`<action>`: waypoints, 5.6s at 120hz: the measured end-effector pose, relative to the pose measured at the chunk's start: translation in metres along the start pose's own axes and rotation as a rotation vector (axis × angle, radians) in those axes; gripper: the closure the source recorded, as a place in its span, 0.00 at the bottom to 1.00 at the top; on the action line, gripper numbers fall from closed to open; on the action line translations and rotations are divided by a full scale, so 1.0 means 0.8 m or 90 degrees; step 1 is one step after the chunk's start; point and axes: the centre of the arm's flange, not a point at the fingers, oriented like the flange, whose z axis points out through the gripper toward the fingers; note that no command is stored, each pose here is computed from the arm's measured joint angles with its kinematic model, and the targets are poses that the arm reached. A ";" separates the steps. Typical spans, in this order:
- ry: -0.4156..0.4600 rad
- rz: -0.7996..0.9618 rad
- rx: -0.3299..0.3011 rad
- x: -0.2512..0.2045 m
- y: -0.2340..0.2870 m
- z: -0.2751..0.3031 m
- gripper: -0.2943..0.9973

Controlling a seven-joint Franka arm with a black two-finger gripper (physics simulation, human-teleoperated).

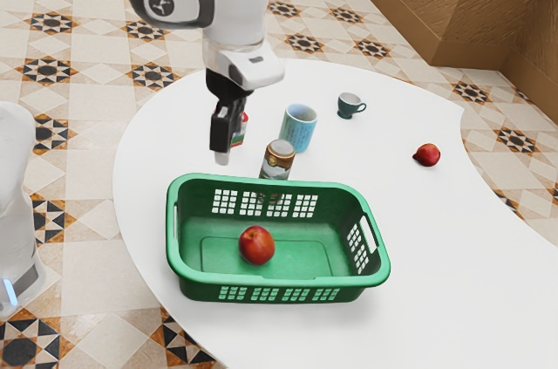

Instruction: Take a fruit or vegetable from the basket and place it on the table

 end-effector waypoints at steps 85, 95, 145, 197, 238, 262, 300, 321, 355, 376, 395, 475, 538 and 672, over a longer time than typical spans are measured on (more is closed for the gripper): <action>-0.032 -0.002 -0.005 0.017 0.006 0.067 0.23; -0.043 -0.002 -0.010 0.025 0.004 0.083 0.23; -0.056 0.013 -0.016 0.039 0.018 0.125 0.23; -0.064 0.025 -0.037 0.068 0.028 0.172 0.23; -0.051 0.025 -0.040 0.078 0.027 0.183 0.23; -0.050 0.016 -0.042 0.080 0.016 0.187 0.23; -0.058 0.005 -0.048 0.081 0.003 0.198 0.23; -0.072 0.006 -0.054 0.086 0.002 0.215 0.23; -0.086 0.008 -0.061 0.097 0.001 0.238 0.23; -0.093 0.009 -0.066 0.103 0.000 0.253 0.23; -0.096 0.010 -0.068 0.105 0.001 0.259 0.23; 0.061 0.014 -0.040 0.169 -0.015 0.062 0.51; 0.006 0.129 -0.107 0.422 0.012 0.149 0.51; 0.017 -0.071 0.024 0.263 -0.237 -0.004 0.23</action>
